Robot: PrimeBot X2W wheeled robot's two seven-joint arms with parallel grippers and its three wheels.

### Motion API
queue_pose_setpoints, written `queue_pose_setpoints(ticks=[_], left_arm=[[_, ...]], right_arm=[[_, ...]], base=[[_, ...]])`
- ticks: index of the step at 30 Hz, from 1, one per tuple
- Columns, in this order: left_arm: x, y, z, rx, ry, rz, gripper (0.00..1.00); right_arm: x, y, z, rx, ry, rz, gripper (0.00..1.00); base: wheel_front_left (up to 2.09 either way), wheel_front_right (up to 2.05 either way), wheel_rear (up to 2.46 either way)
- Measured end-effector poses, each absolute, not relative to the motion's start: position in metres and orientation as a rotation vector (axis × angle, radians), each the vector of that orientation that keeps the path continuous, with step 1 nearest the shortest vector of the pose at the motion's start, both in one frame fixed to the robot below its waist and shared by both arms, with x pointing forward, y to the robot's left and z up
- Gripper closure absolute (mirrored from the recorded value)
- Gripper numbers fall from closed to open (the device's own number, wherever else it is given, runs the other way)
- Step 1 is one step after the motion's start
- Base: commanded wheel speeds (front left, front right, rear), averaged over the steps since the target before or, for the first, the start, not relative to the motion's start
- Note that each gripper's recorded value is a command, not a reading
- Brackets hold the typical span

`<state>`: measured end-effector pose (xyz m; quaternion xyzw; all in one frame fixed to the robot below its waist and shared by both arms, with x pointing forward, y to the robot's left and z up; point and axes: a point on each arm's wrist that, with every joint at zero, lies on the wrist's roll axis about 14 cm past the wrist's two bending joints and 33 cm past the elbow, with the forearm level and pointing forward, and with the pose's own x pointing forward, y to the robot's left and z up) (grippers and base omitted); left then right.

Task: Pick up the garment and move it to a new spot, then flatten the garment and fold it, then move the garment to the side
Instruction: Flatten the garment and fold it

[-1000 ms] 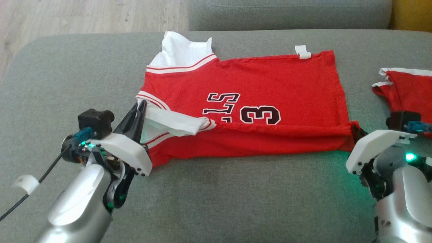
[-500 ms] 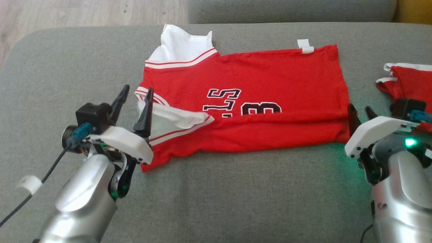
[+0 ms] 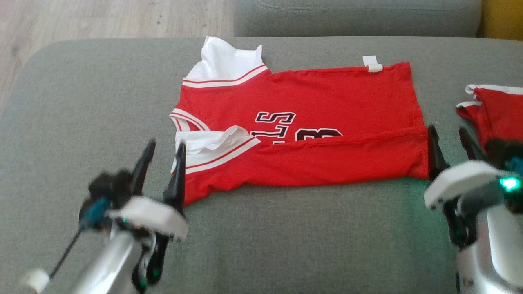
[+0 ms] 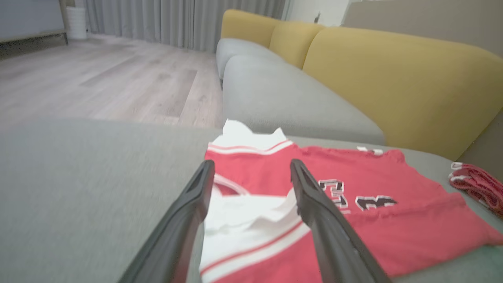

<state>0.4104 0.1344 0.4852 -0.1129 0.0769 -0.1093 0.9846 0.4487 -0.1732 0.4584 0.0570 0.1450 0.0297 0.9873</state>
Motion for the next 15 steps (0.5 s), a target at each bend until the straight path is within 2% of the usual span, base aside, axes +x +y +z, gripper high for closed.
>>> queue_pose_setpoints(ticks=[6,15], left_arm=[[0.358,0.144,0.429,-0.299,0.367,-0.126,0.0],[0.358,0.14,0.393,-0.35,0.52,-0.092,0.0]], right_arm=[[0.416,-0.181,0.44,0.085,0.351,0.048,0.0],[0.412,-0.185,0.433,0.081,0.389,0.041,0.0]], base=[[0.0,0.0,0.0],[0.0,0.0,0.0]])
